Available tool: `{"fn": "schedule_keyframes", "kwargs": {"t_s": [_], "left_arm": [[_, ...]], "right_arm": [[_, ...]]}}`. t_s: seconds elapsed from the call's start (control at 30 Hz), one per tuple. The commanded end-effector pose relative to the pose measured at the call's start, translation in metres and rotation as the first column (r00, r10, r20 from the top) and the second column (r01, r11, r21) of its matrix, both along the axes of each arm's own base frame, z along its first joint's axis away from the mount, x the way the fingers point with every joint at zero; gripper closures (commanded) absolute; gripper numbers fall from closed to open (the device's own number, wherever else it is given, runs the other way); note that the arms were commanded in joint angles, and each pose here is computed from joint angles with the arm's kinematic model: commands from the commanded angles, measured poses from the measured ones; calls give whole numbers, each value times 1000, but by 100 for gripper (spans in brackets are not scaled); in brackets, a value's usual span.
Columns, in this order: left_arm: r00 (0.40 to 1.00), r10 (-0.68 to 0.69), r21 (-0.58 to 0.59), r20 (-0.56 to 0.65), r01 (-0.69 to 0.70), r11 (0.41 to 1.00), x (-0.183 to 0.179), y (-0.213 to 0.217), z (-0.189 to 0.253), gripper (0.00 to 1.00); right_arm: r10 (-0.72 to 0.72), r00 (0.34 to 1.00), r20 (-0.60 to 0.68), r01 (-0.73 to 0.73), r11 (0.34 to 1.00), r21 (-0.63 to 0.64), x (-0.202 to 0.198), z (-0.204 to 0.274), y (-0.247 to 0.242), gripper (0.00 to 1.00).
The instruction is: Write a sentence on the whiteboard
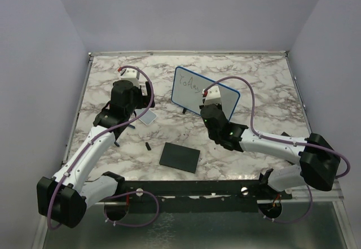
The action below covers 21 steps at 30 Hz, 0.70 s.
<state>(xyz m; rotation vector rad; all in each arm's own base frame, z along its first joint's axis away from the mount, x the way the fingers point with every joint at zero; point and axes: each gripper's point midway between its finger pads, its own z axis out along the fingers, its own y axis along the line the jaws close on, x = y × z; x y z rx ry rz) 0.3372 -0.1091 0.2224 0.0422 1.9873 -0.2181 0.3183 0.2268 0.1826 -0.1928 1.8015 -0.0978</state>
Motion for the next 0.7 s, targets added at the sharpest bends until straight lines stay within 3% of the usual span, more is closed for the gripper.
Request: {"fn": "schedule_keyframes", "kwargs": {"t_s": [0.0,0.67], "left_arm": [[1000,-18,-10,22,19,1000,-3,-2,5,1],[1000,-19,-8,19,19,1000,-3,-3,4,1]], "right_arm": [[-4,1000,-8,4,1000,-3,0,-6,-1,100],[-48,998,50,48,999,-2,0,15,-15,100]]}}
